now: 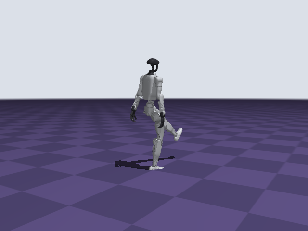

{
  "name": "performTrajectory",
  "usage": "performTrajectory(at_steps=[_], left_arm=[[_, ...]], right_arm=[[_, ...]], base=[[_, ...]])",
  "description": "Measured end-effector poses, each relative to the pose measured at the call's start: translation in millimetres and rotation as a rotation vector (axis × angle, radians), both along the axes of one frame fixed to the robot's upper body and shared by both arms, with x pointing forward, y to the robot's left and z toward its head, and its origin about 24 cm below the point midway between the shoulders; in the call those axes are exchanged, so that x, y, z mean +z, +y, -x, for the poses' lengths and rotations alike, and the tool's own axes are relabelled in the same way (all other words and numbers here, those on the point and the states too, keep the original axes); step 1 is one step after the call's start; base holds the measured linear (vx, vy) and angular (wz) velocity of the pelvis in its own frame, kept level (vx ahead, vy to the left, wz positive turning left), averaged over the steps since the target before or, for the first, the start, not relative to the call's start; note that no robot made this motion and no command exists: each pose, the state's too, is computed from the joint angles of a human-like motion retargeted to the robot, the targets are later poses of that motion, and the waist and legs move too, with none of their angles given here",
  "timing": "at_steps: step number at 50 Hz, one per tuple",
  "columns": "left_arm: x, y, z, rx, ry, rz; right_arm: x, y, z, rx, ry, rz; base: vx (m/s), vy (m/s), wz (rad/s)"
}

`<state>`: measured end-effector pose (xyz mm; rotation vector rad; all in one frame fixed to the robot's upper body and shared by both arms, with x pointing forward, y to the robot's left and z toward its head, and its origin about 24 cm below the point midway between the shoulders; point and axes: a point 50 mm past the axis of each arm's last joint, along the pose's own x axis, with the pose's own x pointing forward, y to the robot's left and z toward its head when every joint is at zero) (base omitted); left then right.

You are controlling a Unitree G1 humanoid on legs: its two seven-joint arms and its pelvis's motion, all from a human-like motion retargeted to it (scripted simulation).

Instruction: In place motions

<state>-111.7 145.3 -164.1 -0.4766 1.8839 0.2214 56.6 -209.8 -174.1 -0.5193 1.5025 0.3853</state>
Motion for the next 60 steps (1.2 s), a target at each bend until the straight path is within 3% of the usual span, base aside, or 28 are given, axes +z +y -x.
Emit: performTrajectory(at_steps=[15, 23, 30, 35, 40, 50, 60], left_arm=[[-12.4, 55.4, -71.8, -0.012, -0.237, -0.201], [-12.2, 68.9, -133.1, -0.036, -0.377, -0.230], [-3.7, 73.5, -195.4, -0.228, -0.592, -0.239], [-8.6, 68.9, -168.4, -0.199, -0.558, -0.240], [-14.2, 54.3, -102.8, -0.148, -0.304, -0.159], [-2.7, 18.5, -13.1, 0.071, -0.038, -0.048], [2.2, 38.1, -6.0, 0.115, 0.021, -0.115]], right_arm=[[2.2, -20.2, 71.1, -0.148, 0.232, 0.099], [1.8, -17.1, 69.4, -0.185, 0.228, 0.111], [-0.6, -6.1, 67.4, -0.285, 0.216, 0.032], [-2.5, 2.0, 29.7, -0.088, 0.125, 0.013], [-1.1, 18.6, -9.6, 0.045, -0.019, -0.071], [1.4, 15.6, -20.0, 0.016, -0.074, -0.086], [0.8, 0.4, -5.6, -0.079, -0.057, -0.028]], base=[[0.12, -0.05, 0.55], [0.24, -0.11, 1.10], [0.18, -0.14, 0.06], [0.21, -0.04, -0.37], [0.22, -0.05, -0.07], [0.24, -0.07, -0.29], [0.05, -0.20, 0.04]])
